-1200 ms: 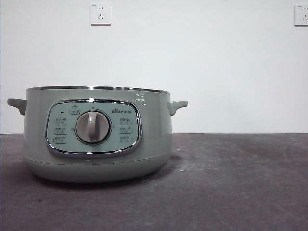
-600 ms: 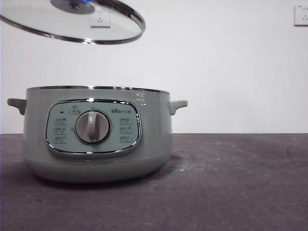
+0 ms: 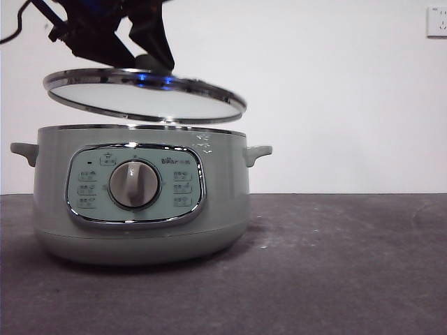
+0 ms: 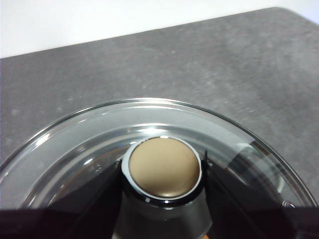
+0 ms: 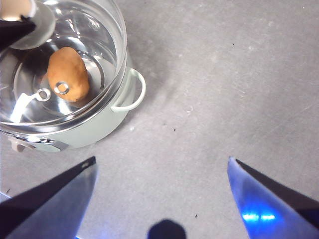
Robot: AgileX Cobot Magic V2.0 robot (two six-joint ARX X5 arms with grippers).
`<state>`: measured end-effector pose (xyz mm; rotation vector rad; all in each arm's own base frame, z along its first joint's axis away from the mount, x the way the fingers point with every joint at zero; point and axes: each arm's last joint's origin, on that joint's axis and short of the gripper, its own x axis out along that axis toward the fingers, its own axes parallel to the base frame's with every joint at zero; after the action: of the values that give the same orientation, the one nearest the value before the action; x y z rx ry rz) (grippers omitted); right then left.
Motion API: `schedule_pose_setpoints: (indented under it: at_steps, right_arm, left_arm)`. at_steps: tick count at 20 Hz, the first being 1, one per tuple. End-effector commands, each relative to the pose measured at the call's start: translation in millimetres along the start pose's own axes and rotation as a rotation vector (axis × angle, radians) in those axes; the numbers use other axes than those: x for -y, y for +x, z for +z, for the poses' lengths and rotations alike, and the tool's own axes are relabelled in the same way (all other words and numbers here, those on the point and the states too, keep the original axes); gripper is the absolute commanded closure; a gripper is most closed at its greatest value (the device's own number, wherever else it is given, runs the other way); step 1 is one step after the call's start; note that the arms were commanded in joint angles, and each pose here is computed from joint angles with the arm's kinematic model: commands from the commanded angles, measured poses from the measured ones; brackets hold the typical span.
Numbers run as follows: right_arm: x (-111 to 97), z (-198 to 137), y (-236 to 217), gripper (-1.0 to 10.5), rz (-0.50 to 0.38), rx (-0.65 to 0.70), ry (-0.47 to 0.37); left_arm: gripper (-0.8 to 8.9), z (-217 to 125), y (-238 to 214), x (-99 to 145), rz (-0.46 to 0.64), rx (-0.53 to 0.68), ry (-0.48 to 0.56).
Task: Pick up the potato,open the lid,put the potato in the pot,close the lid
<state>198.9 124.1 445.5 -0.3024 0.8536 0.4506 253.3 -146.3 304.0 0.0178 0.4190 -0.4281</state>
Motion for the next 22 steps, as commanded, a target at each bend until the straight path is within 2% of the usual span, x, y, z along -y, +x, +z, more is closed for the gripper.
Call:
schedule_pose_setpoints:
  at_steps: [1, 15, 22]
  right_arm:
    - [0, 0, -1, 5.1, -0.003, 0.007, 0.014]
    - [0, 1, -1, 5.1, -0.002, 0.016, 0.015]
    - [0, 1, -1, 5.1, -0.002, 0.016, 0.015]
  left_arm:
    - [8.22, 4, -2, 1, -0.007, 0.074, -0.036]
    - [8.23, -23, 5, 0, -0.006, 0.021, -0.077]
    - [8.22, -37, 12, -1, 0.014, -0.104, -0.067]
